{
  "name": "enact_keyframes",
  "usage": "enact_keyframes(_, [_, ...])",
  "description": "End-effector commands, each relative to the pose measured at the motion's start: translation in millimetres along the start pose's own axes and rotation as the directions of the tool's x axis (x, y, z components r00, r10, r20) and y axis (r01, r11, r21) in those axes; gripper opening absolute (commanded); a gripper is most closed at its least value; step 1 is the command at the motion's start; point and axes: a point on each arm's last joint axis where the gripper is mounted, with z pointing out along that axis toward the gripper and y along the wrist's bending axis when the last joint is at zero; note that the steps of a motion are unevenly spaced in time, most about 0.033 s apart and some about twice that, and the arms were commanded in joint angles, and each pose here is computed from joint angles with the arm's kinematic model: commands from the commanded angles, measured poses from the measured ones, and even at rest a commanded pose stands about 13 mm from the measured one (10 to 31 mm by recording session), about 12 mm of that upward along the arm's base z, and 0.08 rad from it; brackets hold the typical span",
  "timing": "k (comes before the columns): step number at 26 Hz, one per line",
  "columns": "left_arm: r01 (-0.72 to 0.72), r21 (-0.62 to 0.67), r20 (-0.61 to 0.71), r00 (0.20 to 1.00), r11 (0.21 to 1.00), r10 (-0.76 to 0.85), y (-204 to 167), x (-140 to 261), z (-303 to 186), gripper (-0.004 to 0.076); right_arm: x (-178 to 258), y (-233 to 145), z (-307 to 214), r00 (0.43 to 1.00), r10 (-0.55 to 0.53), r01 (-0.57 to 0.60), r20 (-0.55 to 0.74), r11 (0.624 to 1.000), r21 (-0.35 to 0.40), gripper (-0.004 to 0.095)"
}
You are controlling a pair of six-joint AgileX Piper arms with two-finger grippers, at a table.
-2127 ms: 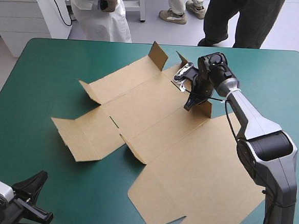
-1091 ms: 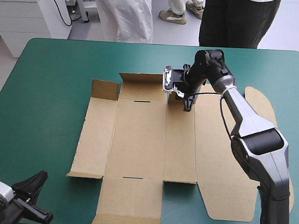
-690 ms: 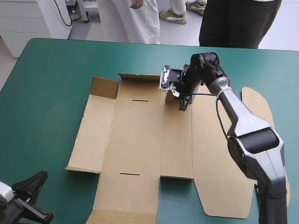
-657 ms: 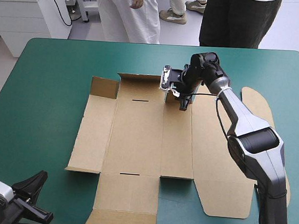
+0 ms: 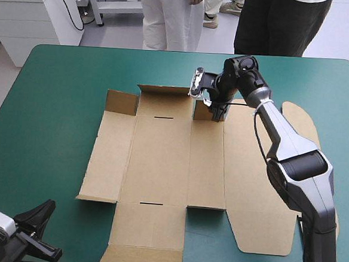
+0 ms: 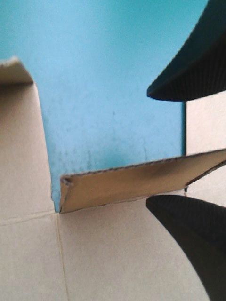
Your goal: Fold the box
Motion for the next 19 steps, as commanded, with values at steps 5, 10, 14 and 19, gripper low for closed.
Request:
enact_keyframes(5, [0.000,0.003,0.108,0.994,1.000,0.000,0,-12,-6,-0.0010,-15,-19,-146,0.954,0.210,-0.258,0.216,0.940,0.224,0.0549])
enact_keyframes(10, [0.000,0.003,0.108,0.994,1.000,0.000,0,-12,-6,-0.0010,-9,-14,-205,0.902,0.310,-0.400,0.301,0.862,0.312,0.0549])
enact_keyframes(14, [0.000,0.003,0.108,0.994,1.000,0.000,0,-12,-6,-0.0010,-1,-2,-255,0.848,0.362,-0.498,0.388,0.794,0.348,0.0496])
enact_keyframes(19, [0.000,0.003,0.108,0.994,1.000,0.000,0,-12,-6,-0.0010,13,26,-329,0.750,0.389,-0.616,0.535,0.706,0.350,0.0318])
